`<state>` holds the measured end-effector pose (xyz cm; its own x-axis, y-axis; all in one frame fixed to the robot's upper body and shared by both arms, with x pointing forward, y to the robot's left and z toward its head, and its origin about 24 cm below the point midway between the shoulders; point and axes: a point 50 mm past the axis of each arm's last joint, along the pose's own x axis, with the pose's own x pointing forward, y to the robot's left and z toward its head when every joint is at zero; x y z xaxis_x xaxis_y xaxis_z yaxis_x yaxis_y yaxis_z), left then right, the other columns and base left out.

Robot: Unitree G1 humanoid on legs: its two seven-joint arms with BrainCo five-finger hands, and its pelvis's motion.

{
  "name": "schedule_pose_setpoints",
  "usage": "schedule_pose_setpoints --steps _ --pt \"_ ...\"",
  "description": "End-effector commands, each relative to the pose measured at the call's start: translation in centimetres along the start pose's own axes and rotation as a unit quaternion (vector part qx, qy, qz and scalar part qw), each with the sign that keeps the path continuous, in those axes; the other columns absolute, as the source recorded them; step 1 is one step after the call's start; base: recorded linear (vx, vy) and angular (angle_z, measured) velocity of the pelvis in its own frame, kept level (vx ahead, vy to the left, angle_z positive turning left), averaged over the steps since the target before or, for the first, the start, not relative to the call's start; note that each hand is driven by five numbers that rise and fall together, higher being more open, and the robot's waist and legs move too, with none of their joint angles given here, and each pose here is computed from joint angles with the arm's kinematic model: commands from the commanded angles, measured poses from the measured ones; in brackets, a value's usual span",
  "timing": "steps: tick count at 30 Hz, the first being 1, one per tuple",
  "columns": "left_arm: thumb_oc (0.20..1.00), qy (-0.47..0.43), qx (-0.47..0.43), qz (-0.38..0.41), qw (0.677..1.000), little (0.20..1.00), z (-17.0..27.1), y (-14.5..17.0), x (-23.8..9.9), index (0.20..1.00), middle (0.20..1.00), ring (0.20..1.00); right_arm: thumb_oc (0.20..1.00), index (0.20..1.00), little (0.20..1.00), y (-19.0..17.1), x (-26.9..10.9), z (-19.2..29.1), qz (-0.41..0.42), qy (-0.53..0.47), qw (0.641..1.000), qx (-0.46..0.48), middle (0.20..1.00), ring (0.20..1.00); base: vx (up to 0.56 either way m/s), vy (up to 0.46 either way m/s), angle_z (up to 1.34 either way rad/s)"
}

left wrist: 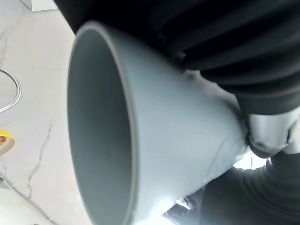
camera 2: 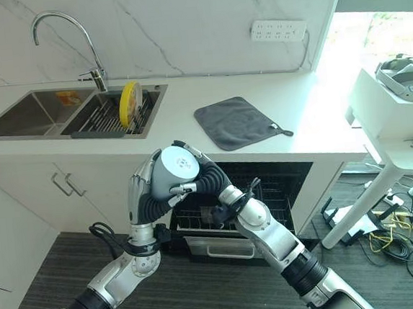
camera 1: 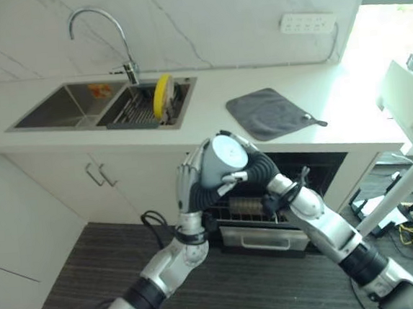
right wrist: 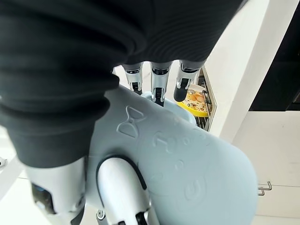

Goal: Place the dishes in the dishwasher.

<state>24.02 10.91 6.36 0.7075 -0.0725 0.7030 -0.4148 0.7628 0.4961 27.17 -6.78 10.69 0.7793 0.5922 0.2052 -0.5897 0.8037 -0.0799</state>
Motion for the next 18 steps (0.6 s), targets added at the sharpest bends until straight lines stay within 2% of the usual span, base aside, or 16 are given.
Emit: schedule_pose_setpoints --steps 1,9,18 --pt "0.2 -0.099 -0.072 0.041 0.992 0.2 3.34 0.03 3.83 0.2 0.2 0.2 1.0 1.0 1.0 1.86 3.01 4.05 0.034 -0.101 0.994 0.035 1.0 1.0 0.0 0.0 0.0" --pt "0.2 -0.098 -0.077 0.044 0.991 0.2 3.64 -0.13 3.54 0.2 0.2 0.2 1.0 1.0 1.0 2.2 3.0 4.32 0.023 -0.125 0.986 0.105 1.0 1.0 0.0 0.0 0.0" --pt "0.2 -0.097 -0.081 0.046 0.991 0.2 3.79 -0.33 3.41 0.2 0.2 0.2 1.0 1.0 1.0 2.75 3.09 4.29 0.021 -0.128 0.984 0.118 1.0 1.0 0.0 0.0 0.0"
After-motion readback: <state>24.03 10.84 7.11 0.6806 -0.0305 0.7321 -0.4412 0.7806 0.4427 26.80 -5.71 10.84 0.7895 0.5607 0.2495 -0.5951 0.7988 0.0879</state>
